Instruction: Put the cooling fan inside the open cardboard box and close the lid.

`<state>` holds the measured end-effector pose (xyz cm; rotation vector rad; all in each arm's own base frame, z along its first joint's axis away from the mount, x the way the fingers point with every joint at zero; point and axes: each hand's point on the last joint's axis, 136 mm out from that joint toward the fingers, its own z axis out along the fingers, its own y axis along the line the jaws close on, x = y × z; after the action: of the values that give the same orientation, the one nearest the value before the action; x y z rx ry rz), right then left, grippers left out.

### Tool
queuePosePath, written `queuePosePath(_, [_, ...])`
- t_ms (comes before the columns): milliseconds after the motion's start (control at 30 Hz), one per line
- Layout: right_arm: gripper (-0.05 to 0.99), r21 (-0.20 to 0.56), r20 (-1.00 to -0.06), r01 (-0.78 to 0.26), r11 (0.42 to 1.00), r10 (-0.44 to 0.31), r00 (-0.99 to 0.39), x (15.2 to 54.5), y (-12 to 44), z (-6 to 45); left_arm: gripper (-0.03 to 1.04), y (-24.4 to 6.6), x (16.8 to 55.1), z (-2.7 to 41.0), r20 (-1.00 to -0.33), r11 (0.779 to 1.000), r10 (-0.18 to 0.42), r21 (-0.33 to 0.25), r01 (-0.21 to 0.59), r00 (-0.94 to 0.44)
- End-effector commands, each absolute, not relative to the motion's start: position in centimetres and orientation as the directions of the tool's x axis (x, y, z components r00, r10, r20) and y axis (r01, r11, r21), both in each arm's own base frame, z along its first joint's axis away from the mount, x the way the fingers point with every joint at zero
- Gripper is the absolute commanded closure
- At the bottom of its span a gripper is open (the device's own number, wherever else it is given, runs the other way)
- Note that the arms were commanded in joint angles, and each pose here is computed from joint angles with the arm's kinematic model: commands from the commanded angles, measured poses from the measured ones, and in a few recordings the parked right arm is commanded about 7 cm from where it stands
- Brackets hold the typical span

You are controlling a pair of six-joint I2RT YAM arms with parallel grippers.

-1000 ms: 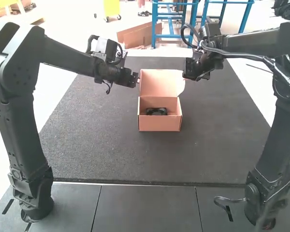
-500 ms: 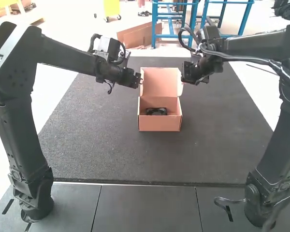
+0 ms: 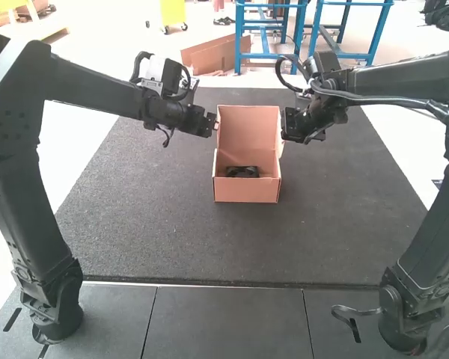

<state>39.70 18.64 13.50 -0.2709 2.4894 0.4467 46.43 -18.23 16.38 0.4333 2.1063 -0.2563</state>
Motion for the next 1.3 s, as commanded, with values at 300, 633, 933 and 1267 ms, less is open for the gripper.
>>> queuePosePath(300, [0.94, 0.273, -0.566, -0.309, 0.911, -0.107, -0.817, 37.8, 19.3, 12.9, 0.04, -19.4, 45.2, 16.7, -0.847, 0.9, 0.206, -0.032, 0.434, -0.49])
queuePosePath(633, [0.94, 0.291, -0.533, -0.341, 0.894, -0.145, -0.834, 35.9, 20.6, 11.6, 0.04, -19.1, 44.1, 16.1, -0.839, 0.898, 0.211, -0.038, 0.439, -0.502])
queuePosePath(933, [0.94, 0.253, -0.505, -0.381, 0.889, -0.215, -0.836, 33.8, 20.5, 9.7, 0.04, -18.6, 41.7, 15.4, -0.829, 0.895, 0.219, -0.039, 0.445, -0.514])
queuePosePath(1267, [0.41, 0.21, -0.604, -0.349, 0.913, -0.159, -0.781, 36.7, 19.1, 12.7, 0.04, -17.4, 39.7, 16.9, -0.844, 0.898, 0.209, -0.035, 0.439, -0.495])
